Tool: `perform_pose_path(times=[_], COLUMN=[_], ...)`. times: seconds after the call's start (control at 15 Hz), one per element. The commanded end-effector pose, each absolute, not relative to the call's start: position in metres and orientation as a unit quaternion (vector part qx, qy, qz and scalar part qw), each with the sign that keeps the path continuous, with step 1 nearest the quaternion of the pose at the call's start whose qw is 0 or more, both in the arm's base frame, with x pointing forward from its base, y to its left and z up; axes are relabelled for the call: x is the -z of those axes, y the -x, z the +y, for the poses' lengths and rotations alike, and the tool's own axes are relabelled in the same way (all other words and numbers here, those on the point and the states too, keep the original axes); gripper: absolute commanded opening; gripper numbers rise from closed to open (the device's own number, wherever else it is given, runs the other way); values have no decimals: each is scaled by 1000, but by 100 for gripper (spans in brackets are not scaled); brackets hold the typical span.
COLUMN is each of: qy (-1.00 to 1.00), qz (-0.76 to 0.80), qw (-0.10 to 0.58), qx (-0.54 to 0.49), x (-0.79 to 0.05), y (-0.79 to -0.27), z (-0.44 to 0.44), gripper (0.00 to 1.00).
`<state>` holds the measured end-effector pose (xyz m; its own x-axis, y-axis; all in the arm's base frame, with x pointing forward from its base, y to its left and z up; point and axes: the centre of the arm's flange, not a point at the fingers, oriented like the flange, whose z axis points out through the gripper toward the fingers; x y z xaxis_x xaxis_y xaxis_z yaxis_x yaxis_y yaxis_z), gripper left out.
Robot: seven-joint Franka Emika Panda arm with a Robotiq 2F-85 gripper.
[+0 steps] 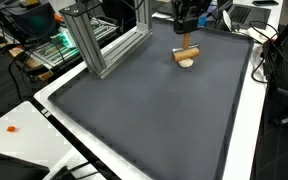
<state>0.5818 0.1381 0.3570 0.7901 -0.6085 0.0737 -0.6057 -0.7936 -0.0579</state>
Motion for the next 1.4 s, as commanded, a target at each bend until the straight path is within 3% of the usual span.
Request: perform_pose_path(times=[0.0, 0.93, 1.33], qy=[941, 942, 972], qz=[339, 332, 224], qw=[15, 6, 3], qx=[18, 58, 72], x=[-340, -348, -345], y=[-570, -573, -577], z=[149, 154, 155], gripper=[29, 29, 29])
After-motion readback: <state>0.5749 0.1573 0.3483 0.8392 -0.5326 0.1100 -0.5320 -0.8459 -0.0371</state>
